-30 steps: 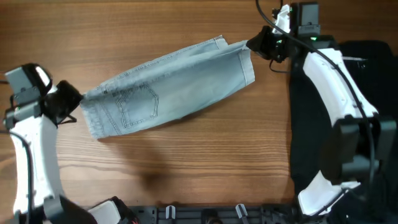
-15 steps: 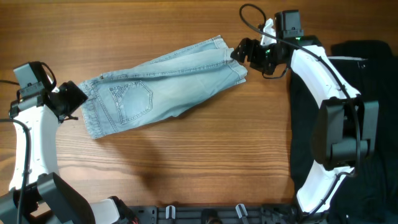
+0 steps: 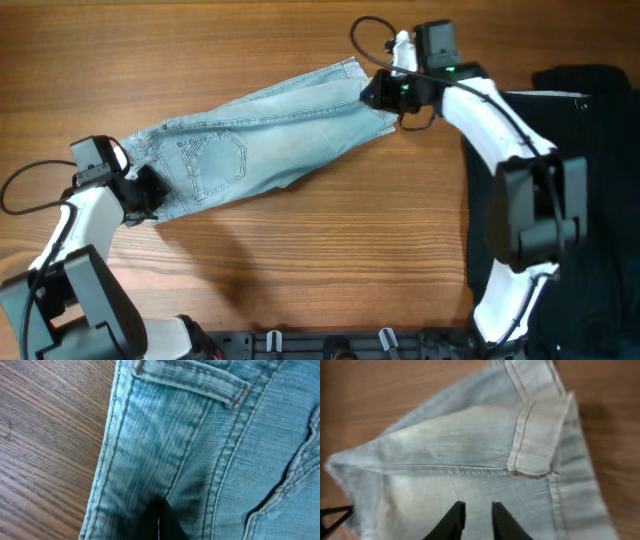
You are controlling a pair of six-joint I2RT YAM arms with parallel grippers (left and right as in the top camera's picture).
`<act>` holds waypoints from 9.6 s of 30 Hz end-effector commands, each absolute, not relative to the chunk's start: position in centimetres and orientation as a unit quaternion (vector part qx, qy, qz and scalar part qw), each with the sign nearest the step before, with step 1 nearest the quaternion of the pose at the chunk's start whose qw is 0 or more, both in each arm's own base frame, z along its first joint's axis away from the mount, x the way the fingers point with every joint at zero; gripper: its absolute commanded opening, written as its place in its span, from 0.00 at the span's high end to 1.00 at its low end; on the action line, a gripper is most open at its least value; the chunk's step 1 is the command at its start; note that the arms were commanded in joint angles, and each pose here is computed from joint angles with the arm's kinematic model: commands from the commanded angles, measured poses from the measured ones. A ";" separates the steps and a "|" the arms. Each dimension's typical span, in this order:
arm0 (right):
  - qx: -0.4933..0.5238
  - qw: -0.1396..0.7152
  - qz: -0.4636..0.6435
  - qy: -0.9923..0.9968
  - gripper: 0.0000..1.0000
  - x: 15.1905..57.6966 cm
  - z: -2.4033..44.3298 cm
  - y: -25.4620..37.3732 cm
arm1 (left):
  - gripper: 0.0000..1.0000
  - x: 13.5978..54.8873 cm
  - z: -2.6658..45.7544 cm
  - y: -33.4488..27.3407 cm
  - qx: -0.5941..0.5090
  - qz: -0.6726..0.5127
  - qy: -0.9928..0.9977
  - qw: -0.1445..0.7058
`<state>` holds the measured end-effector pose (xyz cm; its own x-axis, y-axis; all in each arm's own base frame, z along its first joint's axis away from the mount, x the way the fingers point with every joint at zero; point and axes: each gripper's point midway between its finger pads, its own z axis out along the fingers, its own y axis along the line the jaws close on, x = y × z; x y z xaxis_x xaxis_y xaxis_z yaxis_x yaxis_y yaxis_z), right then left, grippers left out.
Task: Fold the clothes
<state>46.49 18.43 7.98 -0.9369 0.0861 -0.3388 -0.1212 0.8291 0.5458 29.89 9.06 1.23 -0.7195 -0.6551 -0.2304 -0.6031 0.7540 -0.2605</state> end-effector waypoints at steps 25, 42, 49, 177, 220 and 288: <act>0.026 0.288 0.460 0.839 0.88 53.4 15.5 19.0 | 0.80 28.4 4.3 9.7 -0.353 -0.043 0.924 0.140; 0.131 -0.056 0.054 0.988 0.96 32.3 -2.3 8.8 | 0.82 31.3 2.6 0.7 -0.142 -0.128 0.972 0.134; -0.021 0.087 0.321 0.943 0.91 38.2 9.8 17.9 | 0.95 32.6 2.8 0.9 -0.148 -0.130 0.968 0.157; -0.201 0.010 0.267 0.943 0.89 34.0 0.1 21.2 | 0.96 39.6 15.4 -18.3 -0.145 -0.187 0.965 0.117; -0.237 0.049 0.274 0.931 0.73 34.1 10.0 23.8 | 0.93 32.6 0.0 -8.9 -0.144 -0.058 0.988 0.001; -0.126 -0.033 0.291 0.948 0.85 33.8 1.3 27.5 | 0.21 27.8 -3.5 -6.9 -0.461 -0.241 0.848 0.101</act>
